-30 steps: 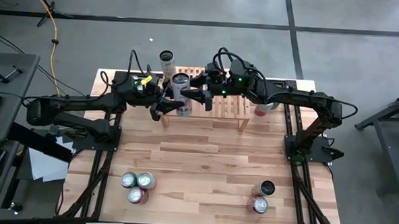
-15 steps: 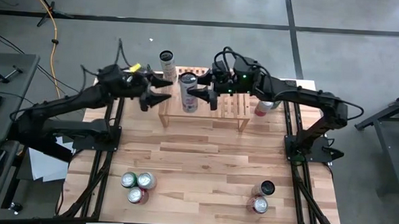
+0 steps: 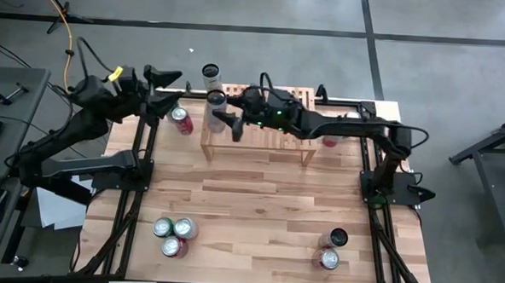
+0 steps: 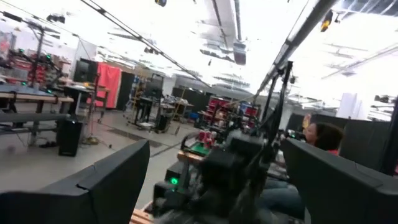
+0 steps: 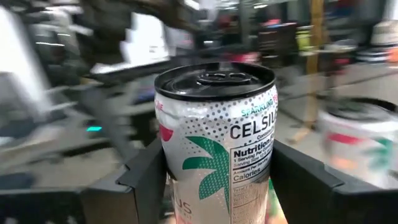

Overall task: Place canned beverage on shelf
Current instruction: Put the top white-pink soda can on the shelf aligned with the other white-pink soda can

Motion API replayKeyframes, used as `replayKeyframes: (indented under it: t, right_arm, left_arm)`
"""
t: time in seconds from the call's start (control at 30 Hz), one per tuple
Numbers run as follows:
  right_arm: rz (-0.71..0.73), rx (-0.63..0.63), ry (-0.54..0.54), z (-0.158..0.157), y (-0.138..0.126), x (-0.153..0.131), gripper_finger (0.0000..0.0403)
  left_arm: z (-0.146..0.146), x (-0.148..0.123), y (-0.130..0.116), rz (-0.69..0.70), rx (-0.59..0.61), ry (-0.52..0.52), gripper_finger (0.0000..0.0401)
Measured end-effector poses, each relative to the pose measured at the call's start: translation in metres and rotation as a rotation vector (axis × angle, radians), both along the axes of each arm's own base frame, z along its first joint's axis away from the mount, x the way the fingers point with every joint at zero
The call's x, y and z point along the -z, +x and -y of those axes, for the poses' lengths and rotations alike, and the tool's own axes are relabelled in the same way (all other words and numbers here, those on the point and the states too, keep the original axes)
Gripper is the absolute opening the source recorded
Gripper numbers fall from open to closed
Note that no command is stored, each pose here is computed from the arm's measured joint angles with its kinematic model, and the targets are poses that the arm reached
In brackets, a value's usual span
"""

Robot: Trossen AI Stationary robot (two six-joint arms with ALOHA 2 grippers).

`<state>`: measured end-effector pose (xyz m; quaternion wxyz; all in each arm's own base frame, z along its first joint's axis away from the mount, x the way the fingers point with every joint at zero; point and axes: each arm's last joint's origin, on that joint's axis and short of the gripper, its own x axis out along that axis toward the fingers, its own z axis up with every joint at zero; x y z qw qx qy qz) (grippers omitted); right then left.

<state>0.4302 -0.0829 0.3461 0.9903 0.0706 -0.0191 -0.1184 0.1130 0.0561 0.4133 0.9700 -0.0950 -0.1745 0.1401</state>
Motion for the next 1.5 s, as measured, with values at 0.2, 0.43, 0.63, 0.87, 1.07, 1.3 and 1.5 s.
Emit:
replayKeyframes:
  t: [0.2,0.43,0.63,0.87,1.07,1.3,1.5]
  right_arm:
    - [-0.034,0.109,-0.003,0.022,0.014,0.024,0.0233]
    - [-0.116,0.106,-0.071,0.027,0.035,0.031,0.0233]
    - [-0.157,0.143,-0.085,0.033,0.038,0.034,0.0233]
    - [-0.152,0.168,-0.066,0.044,0.036,0.034,0.0233]
    - [-0.143,0.139,-0.054,0.043,0.039,0.039,0.0233]
    - [-0.095,0.120,-0.015,0.045,0.046,0.047,0.0237]
    - [-0.091,0.120,-0.019,0.045,0.046,0.047,0.0239]
  left_arm:
    - [0.000,0.000,0.000,-0.001,-0.007,-0.004,0.0360]
    - [-0.001,0.001,0.001,-0.004,-0.008,-0.006,0.0360]
    - [-0.001,0.001,0.001,-0.003,-0.009,-0.006,0.0360]
    - [-0.001,0.001,0.002,-0.003,-0.016,-0.009,0.0360]
    - [-0.001,0.001,0.001,-0.003,-0.018,-0.009,0.0360]
    - [-0.001,0.001,0.001,-0.001,-0.020,-0.011,0.0360]
    - [-0.001,0.001,0.001,-0.001,-0.021,-0.011,0.0360]
